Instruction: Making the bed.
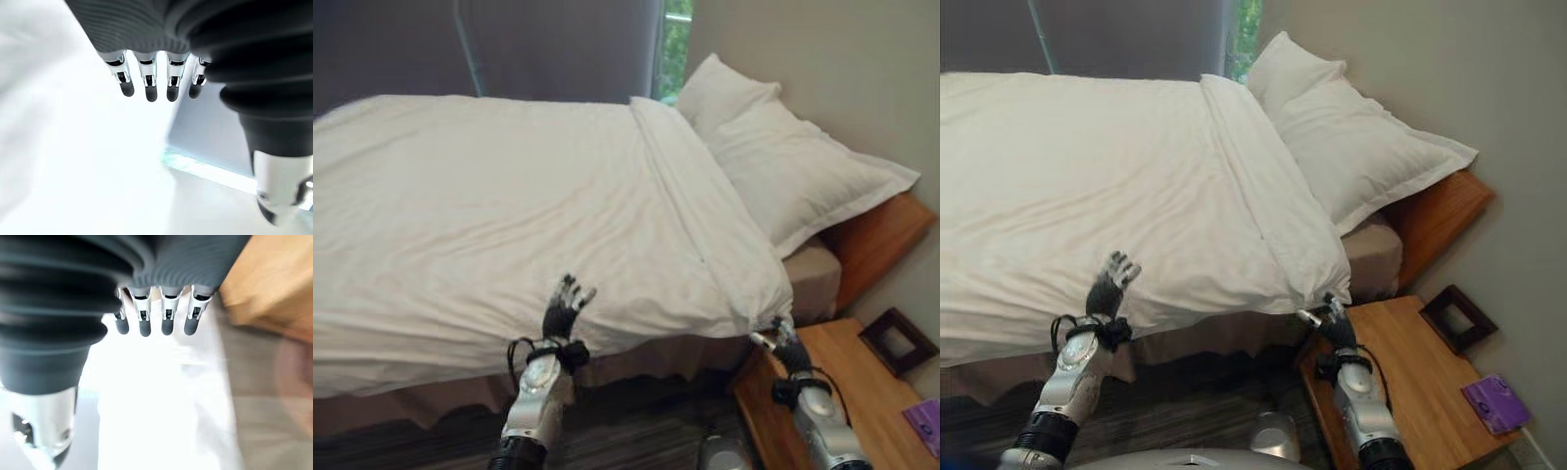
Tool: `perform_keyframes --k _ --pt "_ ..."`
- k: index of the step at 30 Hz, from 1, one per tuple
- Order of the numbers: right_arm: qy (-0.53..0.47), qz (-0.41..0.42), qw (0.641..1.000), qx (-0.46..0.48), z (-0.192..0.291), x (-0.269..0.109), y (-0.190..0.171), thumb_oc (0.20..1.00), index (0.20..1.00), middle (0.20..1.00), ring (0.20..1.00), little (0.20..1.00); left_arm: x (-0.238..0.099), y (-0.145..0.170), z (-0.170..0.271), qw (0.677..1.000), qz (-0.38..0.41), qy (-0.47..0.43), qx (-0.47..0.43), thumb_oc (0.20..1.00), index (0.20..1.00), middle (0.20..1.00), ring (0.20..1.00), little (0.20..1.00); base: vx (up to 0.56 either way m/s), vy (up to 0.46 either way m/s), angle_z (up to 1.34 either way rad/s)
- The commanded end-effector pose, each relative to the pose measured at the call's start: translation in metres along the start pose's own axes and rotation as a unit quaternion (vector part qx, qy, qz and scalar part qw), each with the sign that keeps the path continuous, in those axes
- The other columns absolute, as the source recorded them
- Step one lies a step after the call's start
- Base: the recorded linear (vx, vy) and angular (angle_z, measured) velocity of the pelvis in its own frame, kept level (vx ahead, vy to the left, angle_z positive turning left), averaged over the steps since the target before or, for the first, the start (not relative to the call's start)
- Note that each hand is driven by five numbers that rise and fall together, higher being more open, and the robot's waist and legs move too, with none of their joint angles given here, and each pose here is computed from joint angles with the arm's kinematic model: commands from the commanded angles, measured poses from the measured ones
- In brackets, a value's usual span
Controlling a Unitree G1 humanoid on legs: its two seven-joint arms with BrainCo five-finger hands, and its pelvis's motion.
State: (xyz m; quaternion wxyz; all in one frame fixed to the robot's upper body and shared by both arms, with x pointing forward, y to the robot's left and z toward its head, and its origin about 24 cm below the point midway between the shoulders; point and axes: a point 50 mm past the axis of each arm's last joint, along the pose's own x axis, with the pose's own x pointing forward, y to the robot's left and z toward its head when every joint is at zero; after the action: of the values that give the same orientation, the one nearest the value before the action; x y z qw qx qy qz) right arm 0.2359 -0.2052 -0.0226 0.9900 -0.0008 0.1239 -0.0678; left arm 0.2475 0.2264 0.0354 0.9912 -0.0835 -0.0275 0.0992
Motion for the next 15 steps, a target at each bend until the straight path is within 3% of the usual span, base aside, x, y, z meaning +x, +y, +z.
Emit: perform_keyframes --k 1,5,15 --pt "-0.084 0.02 0.996 0.039 0.033 0.008 0.011 1.0 1.0 1.0 1.0 1.0 0.006 0.004 0.012 0.999 -0.007 -0.034 0.038 1.0 1.0 1.0 1.0 1.0 0.04 -0.01 -0.47" --pt "-0.102 0.042 0.992 0.061 0.04 0.006 0.021 1.0 1.0 1.0 1.0 1.0 -0.005 0.005 -0.004 0.998 -0.009 0.002 0.069 1.0 1.0 1.0 1.0 1.0 0.0 -0.001 -0.17" --pt "-0.13 0.048 0.99 0.033 0.054 0.005 0.015 1.0 1.0 1.0 1.0 1.0 -0.046 0.05 -0.055 0.981 0.041 0.145 0.12 1.0 1.0 1.0 1.0 1.0 0.01 0.004 0.03"
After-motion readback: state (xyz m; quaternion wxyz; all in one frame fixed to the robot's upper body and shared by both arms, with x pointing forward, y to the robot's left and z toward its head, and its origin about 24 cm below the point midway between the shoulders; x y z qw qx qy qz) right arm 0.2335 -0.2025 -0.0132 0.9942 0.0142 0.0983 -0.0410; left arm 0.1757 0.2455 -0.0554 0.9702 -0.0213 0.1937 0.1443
